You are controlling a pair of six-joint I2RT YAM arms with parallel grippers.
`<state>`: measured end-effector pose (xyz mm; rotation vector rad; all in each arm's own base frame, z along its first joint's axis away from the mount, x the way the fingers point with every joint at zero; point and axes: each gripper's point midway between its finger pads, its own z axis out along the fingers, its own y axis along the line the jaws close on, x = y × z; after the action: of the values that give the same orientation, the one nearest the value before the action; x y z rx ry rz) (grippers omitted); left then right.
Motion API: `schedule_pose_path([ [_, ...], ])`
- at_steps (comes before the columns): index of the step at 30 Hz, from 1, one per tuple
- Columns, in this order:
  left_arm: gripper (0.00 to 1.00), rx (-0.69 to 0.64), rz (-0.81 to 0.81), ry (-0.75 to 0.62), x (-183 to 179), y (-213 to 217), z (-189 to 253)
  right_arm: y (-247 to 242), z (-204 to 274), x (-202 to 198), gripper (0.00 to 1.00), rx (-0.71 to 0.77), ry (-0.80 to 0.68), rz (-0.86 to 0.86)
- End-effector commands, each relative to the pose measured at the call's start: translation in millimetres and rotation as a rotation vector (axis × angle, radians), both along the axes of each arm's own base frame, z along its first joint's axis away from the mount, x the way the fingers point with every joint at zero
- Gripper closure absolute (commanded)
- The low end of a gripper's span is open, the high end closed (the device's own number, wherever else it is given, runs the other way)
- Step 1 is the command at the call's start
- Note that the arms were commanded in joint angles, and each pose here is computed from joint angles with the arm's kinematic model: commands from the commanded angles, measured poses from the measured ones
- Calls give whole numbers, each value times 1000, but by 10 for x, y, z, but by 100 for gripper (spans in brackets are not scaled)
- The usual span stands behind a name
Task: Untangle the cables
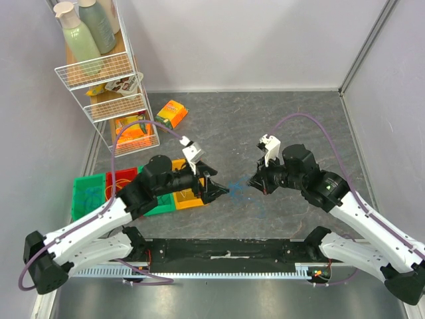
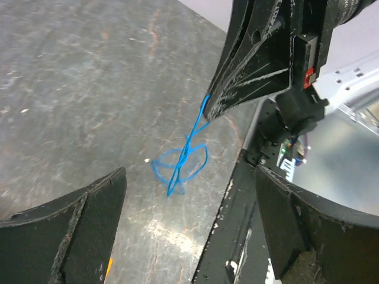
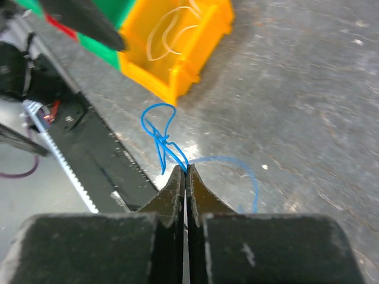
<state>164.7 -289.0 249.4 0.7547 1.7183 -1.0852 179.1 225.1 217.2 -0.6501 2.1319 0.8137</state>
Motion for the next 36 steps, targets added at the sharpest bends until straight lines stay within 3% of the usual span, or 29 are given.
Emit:
schedule_pose_path([
  [1, 6, -77, -231, -67, -192, -294, 324, 277, 497, -221, 100, 178, -57, 202],
  [6, 9, -57, -317, -8, -281, -388, 132, 364, 691, -327, 100, 261, -65, 267],
  [8, 18, -50, -320, 7, -279, -399, 81, 383, 738, -356, 100, 284, -64, 282],
  [11, 42, -17, -280, 13, -214, -372, 12, 394, 757, -361, 100, 291, -66, 288],
  [15, 91, 35, -156, -10, -51, -252, -22, 384, 759, -312, 100, 285, -76, 261],
  [16, 98, 62, -87, -21, 46, -177, -44, 364, 744, -263, 90, 273, -84, 232],
  [17, 98, 83, -52, -22, 77, -119, -62, 316, 702, -172, 71, 244, -94, 175],
  [19, 98, 124, 102, -36, 251, 89, -32, 160, 610, 33, 44, 168, -114, 33],
  [21, 98, 171, 372, -37, 534, 464, 63, -32, 506, 201, 27, 81, -130, -96],
  [23, 98, 201, 605, -44, 679, 890, 220, -135, 445, 293, 23, 35, -144, -160],
  [28, 98, 313, 1115, -89, 820, 2029, 601, -72, 369, 335, 22, 14, -136, -137],
  [30, 98, 357, 1255, -48, 887, 2414, 633, -29, 363, 356, 22, 13, -136, -123],
  [32, 98, 320, 1422, 14, 973, 2909, 679, 12, 360, 374, 22, 15, -136, -110],
  [33, 98, 292, 1443, 19, 1008, 2987, 702, 40, 366, 375, 22, 20, -134, -99],
  [36, 98, 335, 1710, 32, 1054, 3646, 685, 96, 400, 374, 22, 38, -135, -78],
])
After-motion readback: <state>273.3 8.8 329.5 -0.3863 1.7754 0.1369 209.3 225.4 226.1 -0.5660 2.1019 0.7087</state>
